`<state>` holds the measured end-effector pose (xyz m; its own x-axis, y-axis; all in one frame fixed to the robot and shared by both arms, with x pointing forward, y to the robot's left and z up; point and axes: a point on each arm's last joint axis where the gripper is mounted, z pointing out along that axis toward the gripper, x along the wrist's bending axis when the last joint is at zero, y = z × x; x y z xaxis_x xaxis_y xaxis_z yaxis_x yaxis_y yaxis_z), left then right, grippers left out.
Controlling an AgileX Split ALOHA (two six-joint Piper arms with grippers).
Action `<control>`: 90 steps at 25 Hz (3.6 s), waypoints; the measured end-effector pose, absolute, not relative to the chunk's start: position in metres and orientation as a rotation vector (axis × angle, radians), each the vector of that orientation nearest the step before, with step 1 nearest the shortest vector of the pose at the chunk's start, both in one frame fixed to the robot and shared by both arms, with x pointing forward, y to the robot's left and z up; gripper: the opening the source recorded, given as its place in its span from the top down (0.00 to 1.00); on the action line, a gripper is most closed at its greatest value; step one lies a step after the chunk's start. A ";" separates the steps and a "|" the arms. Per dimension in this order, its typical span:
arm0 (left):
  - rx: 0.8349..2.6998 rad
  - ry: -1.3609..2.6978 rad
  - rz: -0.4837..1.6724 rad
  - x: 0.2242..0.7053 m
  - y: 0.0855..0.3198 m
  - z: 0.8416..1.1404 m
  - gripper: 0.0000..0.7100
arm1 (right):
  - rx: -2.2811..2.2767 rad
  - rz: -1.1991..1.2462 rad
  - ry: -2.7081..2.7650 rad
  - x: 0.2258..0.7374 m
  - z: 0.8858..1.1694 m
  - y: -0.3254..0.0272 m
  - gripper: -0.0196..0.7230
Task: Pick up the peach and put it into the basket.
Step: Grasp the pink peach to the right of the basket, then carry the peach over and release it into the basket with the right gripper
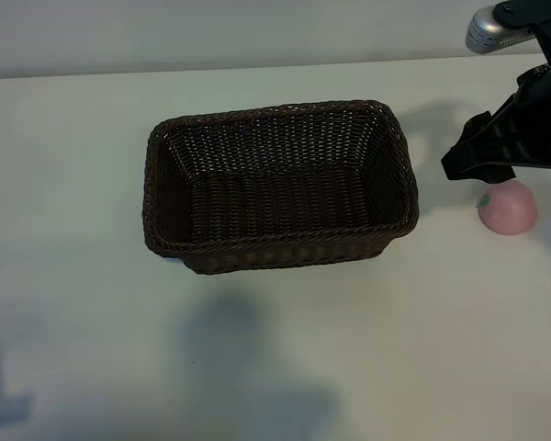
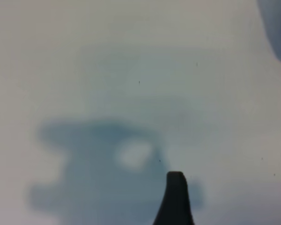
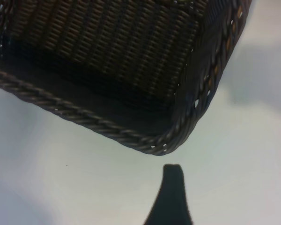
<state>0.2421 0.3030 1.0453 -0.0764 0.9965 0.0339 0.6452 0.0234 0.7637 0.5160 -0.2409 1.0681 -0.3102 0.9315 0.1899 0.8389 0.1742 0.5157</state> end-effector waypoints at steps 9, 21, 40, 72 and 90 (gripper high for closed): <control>1.658 1.731 0.890 0.236 0.303 1.045 0.16 | 1.761 0.853 2.231 0.518 1.069 -0.240 0.18; 1.647 1.641 0.925 0.226 0.304 1.044 0.16 | 2.011 0.492 2.117 0.547 1.013 -0.255 0.18; 1.654 1.634 0.918 0.226 0.304 1.043 0.16 | 2.200 0.330 1.892 0.585 0.937 -0.282 0.18; 1.659 1.628 0.916 0.226 0.304 1.043 0.16 | 2.058 0.413 1.873 0.587 1.045 -0.285 0.92; 1.656 1.630 0.913 0.226 0.304 1.043 0.16 | 1.861 0.673 2.222 0.577 1.072 -0.197 0.92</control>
